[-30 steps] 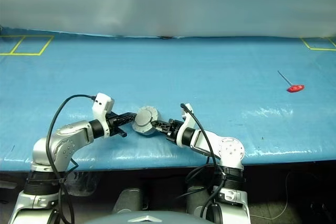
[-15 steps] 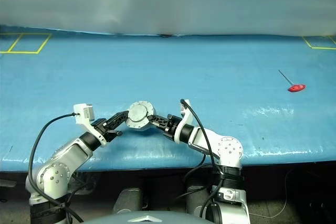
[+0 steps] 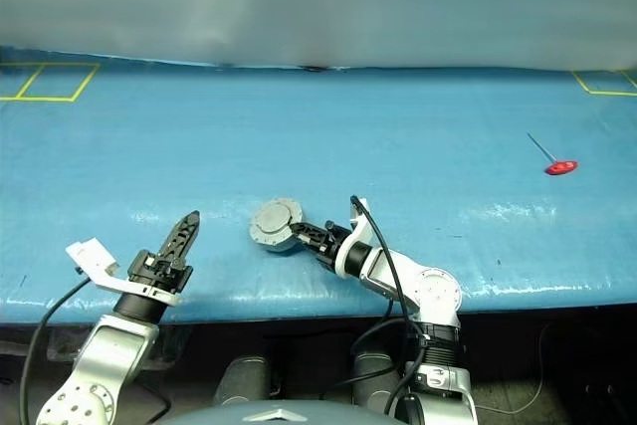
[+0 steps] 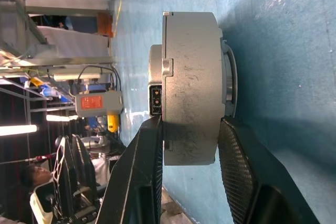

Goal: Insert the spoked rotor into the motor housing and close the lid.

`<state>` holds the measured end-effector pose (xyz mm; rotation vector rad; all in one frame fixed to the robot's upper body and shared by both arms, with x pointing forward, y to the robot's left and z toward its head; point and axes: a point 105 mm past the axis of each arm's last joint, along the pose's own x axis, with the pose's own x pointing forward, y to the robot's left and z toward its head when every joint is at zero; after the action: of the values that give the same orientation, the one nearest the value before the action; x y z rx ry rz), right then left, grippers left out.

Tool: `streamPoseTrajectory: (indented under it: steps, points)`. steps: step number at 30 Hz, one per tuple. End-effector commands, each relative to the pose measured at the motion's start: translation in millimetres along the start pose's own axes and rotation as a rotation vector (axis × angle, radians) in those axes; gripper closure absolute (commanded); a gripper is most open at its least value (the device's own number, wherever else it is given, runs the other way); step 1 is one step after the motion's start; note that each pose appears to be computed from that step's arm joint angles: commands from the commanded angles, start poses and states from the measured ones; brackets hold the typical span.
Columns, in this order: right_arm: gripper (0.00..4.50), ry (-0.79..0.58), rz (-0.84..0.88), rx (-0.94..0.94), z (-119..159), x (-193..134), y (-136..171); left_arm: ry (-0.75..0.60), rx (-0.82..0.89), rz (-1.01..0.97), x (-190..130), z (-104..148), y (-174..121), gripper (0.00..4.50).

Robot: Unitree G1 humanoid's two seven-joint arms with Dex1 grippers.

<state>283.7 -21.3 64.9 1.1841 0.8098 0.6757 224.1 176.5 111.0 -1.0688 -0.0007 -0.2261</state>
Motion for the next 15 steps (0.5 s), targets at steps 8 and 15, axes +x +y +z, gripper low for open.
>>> streamPoseTrajectory:
  steps: [8, 15]
  points:
    - [3.32, -0.079, 0.19, 0.024, 13, 15, 47, -0.069, -0.321, 0.01, 4, -22, 14, 0.53]
    - [3.32, -0.063, 0.27, 0.012, 7, 16, 70, 0.011, -0.46, -0.109, 10, -37, -3, 0.0]
